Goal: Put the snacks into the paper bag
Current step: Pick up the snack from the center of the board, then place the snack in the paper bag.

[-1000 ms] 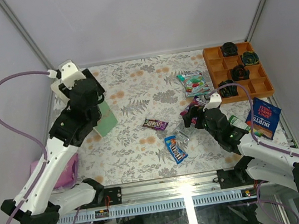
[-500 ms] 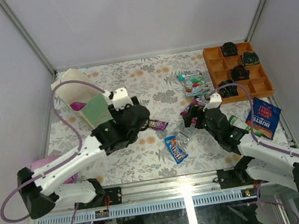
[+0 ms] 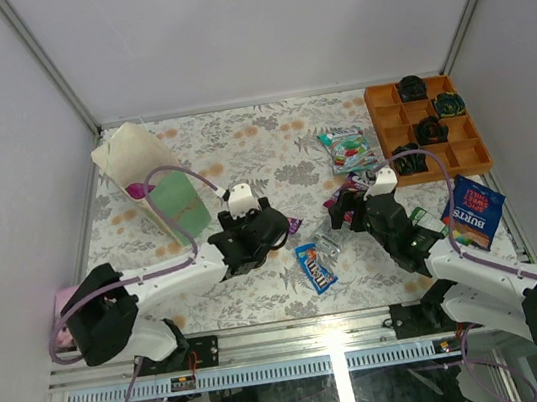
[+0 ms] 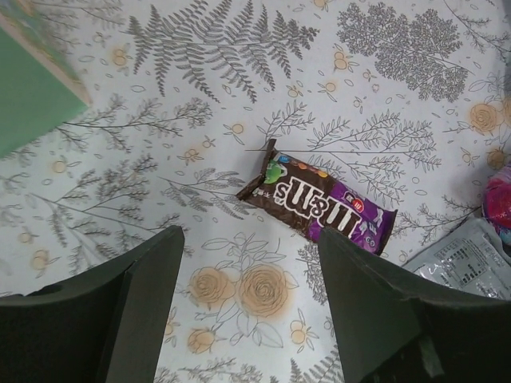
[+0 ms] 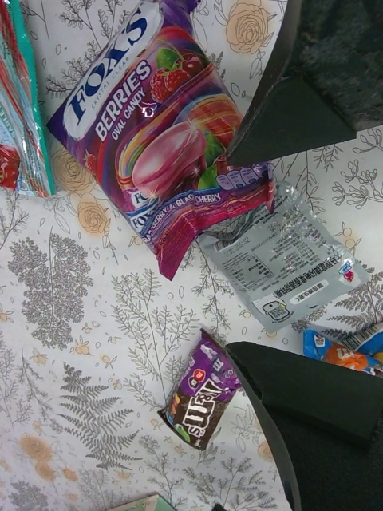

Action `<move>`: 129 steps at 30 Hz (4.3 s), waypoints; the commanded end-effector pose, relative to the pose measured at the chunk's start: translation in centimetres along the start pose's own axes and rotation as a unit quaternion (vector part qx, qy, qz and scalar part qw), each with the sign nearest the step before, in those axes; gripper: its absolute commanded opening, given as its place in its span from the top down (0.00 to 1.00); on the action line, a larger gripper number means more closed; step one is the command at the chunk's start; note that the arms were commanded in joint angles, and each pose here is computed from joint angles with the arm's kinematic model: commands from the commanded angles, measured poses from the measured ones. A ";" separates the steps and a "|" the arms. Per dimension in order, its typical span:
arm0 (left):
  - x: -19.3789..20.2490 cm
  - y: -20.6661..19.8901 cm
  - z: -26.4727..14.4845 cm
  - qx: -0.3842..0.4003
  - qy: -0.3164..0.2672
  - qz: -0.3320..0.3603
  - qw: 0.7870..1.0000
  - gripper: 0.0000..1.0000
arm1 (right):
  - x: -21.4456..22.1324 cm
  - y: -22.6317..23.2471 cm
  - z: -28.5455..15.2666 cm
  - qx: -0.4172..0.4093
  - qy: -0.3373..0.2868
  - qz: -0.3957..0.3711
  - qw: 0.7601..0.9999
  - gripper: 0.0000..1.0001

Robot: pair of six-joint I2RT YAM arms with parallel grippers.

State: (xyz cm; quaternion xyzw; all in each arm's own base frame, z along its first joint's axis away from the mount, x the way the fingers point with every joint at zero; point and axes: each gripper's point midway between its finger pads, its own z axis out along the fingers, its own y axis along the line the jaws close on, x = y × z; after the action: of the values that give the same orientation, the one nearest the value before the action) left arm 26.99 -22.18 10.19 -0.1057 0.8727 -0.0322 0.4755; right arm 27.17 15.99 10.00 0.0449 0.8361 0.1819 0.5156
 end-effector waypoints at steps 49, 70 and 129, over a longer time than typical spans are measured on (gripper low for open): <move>2.5 -2.1 7.4 0.060 0.025 -0.134 0.989 1.00 | -1.0 0.5 0.8 0.005 -0.019 0.001 1.000 0.01; -8.9 -1.8 -2.8 0.014 -0.098 -0.090 0.991 1.00 | -0.9 0.6 0.8 0.002 -0.018 0.001 1.000 0.01; -30.8 16.6 -4.1 -0.149 -0.190 -0.096 0.966 0.97 | -0.5 0.7 1.0 -0.002 -0.011 0.001 1.000 0.01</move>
State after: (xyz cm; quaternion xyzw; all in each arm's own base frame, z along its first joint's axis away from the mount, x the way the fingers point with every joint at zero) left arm 36.26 1.13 34.83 -0.2670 0.7551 0.1021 0.5900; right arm 27.37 16.00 8.48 0.0426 0.8473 0.1671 0.5023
